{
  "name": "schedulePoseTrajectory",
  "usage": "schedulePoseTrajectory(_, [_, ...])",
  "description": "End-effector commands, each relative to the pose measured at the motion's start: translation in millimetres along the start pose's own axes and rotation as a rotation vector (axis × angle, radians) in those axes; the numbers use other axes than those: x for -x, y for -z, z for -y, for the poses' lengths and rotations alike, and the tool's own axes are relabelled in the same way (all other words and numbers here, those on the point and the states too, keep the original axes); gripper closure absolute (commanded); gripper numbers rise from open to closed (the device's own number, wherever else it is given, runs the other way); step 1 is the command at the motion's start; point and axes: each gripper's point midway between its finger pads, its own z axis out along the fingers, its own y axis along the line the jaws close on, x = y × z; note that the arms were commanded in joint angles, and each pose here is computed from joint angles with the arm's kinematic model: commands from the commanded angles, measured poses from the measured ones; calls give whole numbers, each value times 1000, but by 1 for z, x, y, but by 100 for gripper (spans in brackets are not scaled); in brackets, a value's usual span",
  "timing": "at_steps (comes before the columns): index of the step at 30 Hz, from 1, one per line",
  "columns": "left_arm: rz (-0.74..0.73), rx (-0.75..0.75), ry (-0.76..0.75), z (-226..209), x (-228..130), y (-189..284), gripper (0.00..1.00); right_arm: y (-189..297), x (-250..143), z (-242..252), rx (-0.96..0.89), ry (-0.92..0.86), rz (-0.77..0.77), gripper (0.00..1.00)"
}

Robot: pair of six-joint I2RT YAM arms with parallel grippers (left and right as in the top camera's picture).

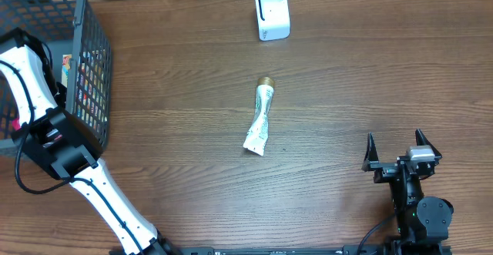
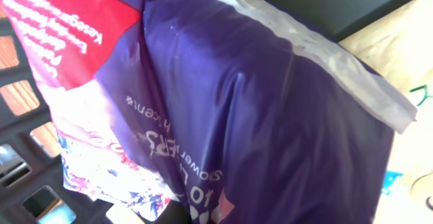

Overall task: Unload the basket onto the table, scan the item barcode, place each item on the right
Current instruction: 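Reach the left gripper into the basket and grasp the purple pouch, then carry the purple pouch to the table beside the tube and release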

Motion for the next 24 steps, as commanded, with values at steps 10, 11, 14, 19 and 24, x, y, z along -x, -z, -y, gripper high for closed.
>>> schedulePoseTrajectory(10, [444, -341, 469, -85, -22, 200, 96, 0, -2, -1, 2, -3, 4, 0])
schedulePoseTrajectory(11, [467, -385, 469, -88, -29, 213, 96, 0, -2, -1, 2, -3, 4, 0])
schedulePoseTrajectory(14, [558, -600, 351, -83, -59, 269, 96, 0, -2, -1, 3, -3, 4, 0])
schedulePoseTrajectory(19, [654, -863, 93, -53, -126, 340, 96, 0, -2, -1, 2, -3, 4, 0])
schedulePoseTrajectory(24, [610, -956, -204, 12, -203, 368, 96, 0, -2, -1, 3, -3, 4, 0])
